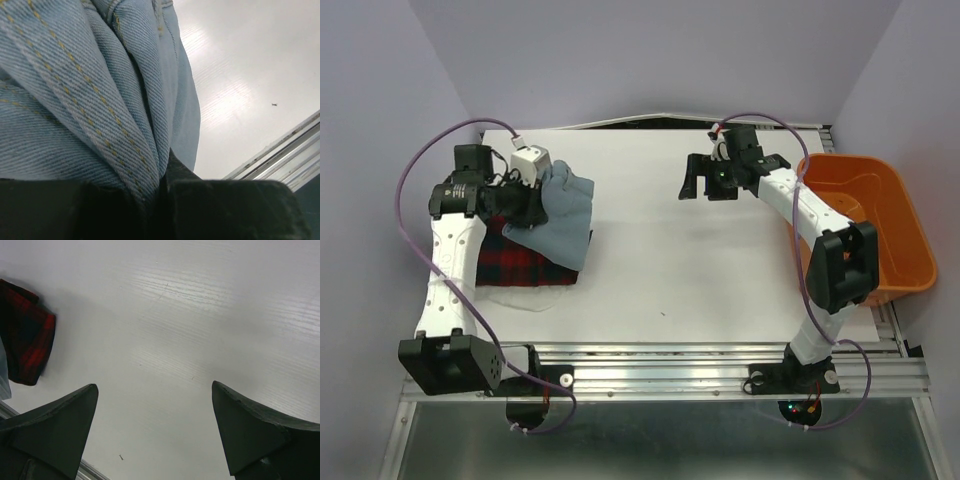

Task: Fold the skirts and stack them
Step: Neatly place the folded skirt to the corner

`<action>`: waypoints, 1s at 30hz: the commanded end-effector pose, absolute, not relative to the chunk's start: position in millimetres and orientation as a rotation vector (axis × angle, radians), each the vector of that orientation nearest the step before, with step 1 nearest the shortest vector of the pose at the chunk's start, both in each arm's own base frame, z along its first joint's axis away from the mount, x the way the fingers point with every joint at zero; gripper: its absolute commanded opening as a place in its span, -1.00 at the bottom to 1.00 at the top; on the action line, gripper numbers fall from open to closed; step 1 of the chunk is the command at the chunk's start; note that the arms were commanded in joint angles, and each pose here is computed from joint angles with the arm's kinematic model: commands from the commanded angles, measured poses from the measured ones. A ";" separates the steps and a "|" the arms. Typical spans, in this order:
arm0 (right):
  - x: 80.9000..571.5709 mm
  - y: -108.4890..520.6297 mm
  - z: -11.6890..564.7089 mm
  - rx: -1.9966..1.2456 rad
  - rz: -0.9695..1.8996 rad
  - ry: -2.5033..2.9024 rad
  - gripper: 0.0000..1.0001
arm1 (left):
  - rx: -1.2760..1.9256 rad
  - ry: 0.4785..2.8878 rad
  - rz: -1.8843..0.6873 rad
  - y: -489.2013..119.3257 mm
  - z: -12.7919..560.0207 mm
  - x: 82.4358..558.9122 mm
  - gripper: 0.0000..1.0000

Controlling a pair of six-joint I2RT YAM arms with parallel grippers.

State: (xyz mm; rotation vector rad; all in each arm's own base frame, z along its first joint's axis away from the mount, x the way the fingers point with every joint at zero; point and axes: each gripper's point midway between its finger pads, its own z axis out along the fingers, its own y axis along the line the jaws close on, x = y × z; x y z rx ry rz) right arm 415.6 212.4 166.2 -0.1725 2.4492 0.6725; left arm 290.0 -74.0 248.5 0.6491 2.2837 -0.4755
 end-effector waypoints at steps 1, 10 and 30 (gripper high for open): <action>420.4 221.7 183.2 -0.192 0.717 2.404 1.00 | 0.684 2.214 -0.404 -41.8 261.0 286.8 -1.00; 418.2 221.8 177.6 -0.198 0.720 2.419 1.00 | 0.500 2.372 -0.319 40.9 181.6 300.2 -1.00; 409.6 216.5 176.6 -0.222 0.696 2.432 1.00 | 0.249 2.461 -0.015 132.8 145.0 315.2 0.01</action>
